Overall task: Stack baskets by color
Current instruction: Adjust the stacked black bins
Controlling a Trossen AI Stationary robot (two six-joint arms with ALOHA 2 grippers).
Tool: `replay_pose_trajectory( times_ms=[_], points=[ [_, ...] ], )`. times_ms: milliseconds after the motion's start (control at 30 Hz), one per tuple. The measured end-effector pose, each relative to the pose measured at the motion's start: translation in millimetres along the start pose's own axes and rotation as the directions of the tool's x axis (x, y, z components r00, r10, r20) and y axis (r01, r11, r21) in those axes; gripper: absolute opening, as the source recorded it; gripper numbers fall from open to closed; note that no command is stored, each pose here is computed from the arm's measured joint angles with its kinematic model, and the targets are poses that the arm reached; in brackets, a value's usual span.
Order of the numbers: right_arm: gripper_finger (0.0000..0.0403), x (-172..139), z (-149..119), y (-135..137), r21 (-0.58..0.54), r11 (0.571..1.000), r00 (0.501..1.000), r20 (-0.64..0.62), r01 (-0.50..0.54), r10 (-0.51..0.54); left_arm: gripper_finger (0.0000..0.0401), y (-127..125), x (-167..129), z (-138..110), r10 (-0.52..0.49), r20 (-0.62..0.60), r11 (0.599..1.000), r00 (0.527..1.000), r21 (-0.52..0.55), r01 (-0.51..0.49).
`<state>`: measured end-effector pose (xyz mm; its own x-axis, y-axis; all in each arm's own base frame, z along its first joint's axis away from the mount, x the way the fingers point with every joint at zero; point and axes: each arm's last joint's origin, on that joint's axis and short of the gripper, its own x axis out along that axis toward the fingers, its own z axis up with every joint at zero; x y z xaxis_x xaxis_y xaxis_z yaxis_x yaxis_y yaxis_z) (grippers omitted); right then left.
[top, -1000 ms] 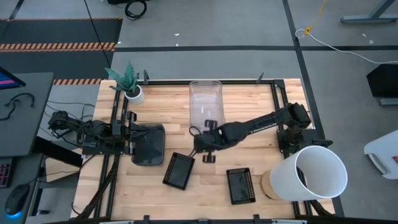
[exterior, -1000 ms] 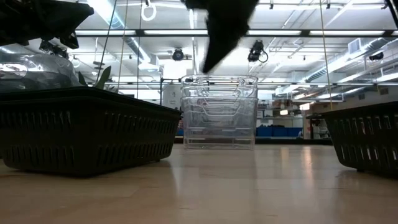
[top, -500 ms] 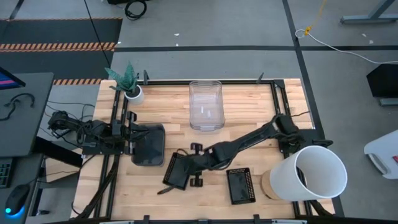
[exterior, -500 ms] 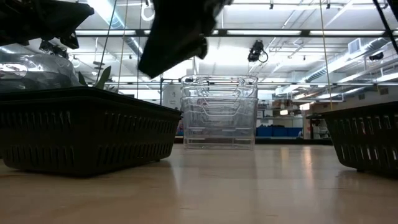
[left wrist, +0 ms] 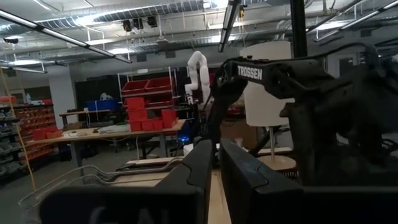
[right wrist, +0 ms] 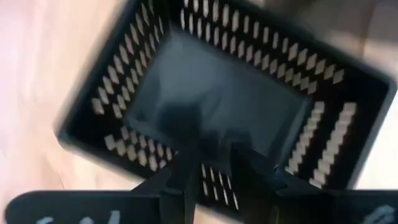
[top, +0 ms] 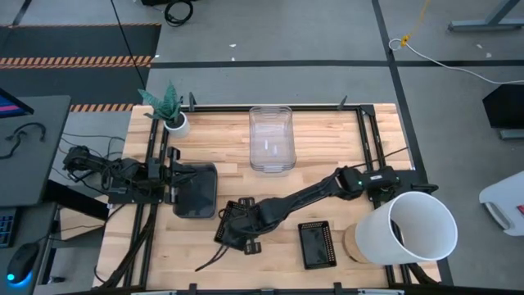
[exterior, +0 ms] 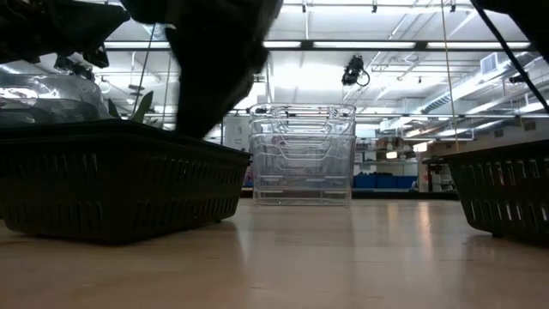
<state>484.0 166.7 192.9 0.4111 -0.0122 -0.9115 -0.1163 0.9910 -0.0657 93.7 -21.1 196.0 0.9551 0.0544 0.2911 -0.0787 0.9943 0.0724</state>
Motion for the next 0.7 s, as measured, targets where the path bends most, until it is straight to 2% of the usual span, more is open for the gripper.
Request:
replay_pose_trajectory(
  times_ms=[233, 500, 600, 700],
  points=[
    [0.0099, -2.4, -17.8, -4.1, -0.04, 0.999, 0.972, -0.234, -0.009, 0.0, 0.003, 0.0, 0.0, 0.0, 0.0, 0.0, 1.0, 1.0, 0.0, 0.0],
    [0.0099, -13.9, -37.0, -3.1, -0.048, 0.999, 0.903, -0.429, -0.003, -0.018, 0.0039, 0.0, 0.0, 0.0, 0.0, 0.0, 1.0, 1.0, 0.0, 0.0],
    [0.0099, -17.5, -41.1, -4.8, -0.054, 0.998, 0.881, -0.471, 0.01, -0.035, 0.004, 0.0, 0.0, -0.1, 0.0, -0.001, 1.0, 1.0, 0.001, 0.0],
    [0.0099, -23.4, -38.7, -5.0, -0.035, 0.999, 0.893, -0.449, 0.017, -0.031, 0.0038, 0.0, 0.0, -0.1, 0.0, -0.001, 1.0, 1.0, 0.001, 0.0]
  ],
)
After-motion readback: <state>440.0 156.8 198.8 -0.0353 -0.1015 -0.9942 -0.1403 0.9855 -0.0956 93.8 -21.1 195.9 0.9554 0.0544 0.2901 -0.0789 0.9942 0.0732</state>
